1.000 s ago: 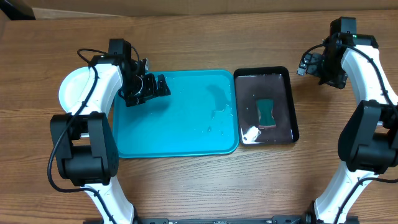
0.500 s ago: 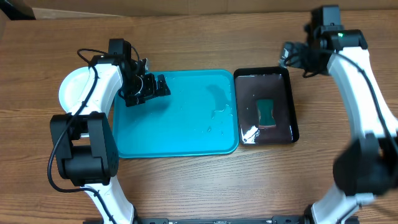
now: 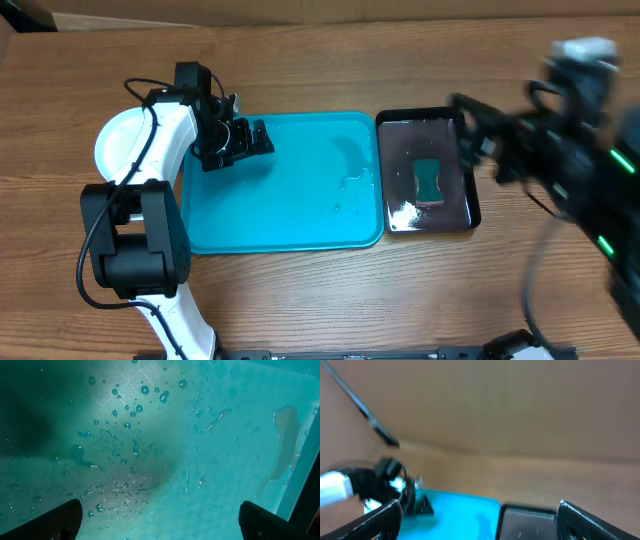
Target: Clean dirty plates on tray and stack at the side
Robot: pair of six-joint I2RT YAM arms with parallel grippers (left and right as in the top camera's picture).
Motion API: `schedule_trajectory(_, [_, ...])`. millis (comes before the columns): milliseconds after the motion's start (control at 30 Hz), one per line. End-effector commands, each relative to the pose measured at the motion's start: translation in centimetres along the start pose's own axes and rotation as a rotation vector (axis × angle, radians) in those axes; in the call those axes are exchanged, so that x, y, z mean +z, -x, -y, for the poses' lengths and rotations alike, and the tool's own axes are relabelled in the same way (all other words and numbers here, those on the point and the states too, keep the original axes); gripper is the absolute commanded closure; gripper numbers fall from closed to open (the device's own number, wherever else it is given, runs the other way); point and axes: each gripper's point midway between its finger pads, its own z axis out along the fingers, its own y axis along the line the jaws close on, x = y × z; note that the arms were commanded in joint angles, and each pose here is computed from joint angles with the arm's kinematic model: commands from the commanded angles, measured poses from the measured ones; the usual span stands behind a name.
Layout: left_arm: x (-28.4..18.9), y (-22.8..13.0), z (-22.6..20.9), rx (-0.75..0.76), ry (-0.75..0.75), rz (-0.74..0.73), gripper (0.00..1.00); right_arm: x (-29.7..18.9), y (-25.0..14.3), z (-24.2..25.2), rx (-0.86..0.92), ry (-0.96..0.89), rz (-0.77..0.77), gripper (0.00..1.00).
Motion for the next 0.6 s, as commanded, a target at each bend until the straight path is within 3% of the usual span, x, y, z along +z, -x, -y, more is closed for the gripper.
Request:
schedule_trajectory(0, [-1.5, 0.7, 0.8, 0.040, -0.004, 0.046, 0.00, -4.1, 0.5, 1.4, -0.036, -0.050, 0.121, 0.00])
schedule_trajectory(200, [-1.5, 0.7, 0.8, 0.040, -0.004, 0.046, 0.00, -8.4, -2.4, 3.5, -0.033, -0.082, 0.384, 0.00])
schedule_trajectory(567, [-1.5, 0.7, 0.8, 0.040, -0.004, 0.046, 0.00, -7.4, -8.3, 3.7, -0.140, 0.061, 0.843, 0.00])
